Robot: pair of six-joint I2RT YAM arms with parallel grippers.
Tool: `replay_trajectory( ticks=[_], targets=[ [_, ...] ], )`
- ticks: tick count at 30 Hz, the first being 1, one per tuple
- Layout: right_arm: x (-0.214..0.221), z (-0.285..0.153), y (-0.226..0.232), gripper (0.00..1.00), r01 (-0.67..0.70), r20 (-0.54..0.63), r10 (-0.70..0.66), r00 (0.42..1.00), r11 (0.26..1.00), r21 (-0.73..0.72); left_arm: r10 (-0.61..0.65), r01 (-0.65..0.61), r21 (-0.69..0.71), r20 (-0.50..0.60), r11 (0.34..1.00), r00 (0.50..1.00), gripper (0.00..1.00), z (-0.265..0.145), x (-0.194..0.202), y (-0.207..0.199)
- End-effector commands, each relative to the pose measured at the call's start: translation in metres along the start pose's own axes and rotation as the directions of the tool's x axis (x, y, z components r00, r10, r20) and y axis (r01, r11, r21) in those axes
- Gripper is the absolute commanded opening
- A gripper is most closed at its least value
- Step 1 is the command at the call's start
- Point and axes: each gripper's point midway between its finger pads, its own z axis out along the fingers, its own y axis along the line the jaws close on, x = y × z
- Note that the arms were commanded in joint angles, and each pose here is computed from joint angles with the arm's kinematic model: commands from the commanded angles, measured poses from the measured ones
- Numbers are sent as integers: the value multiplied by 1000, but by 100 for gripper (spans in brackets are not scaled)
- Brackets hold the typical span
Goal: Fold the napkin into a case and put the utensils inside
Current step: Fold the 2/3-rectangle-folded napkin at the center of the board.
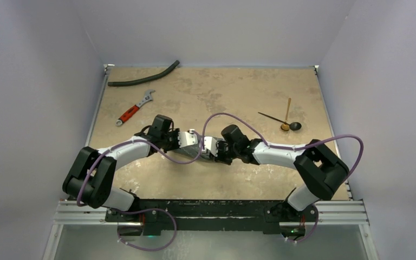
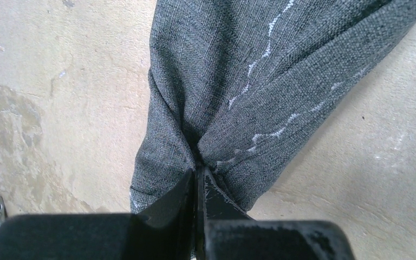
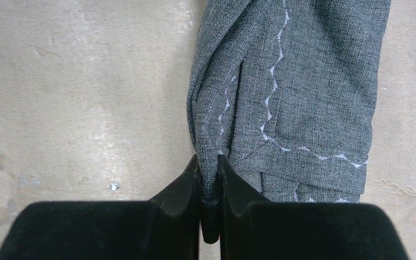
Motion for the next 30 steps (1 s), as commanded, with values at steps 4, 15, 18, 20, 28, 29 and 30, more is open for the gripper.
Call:
replay_trajectory(
  ticks=[4, 15, 18, 20, 28, 29, 30],
  targets=[
    [-17, -8, 3, 4, -116, 20, 119, 993, 987, -109, -43, 44, 56, -21, 997, 999, 9, -13, -1, -9],
    [-6, 0, 8, 3, -210, -44, 206, 978, 957, -200, -28, 27, 37, 38, 999, 999, 16, -43, -19, -7],
    [-11, -2, 9, 3, -217, -37, 214, 976, 949, -227, -18, 16, 43, 43, 999, 999, 17, -47, -21, -6],
    [-11, -1, 10, 3, -228, -42, 224, 974, 943, -243, -18, 14, 60, 71, 998, 997, 17, -49, -29, -6],
    [-11, 2, 11, 2, -277, -72, 268, 961, 920, -278, -62, 38, 138, 178, 990, 982, 19, -43, -62, -3],
    [-12, 1, 10, 2, -282, -65, 275, 959, 917, -282, -45, 13, 168, 191, 986, 980, 19, -44, -63, -10],
    [-12, 0, 9, 2, -288, -63, 282, 957, 914, -286, -22, -21, 202, 210, 979, 977, 18, -44, -66, -20]
  ],
)
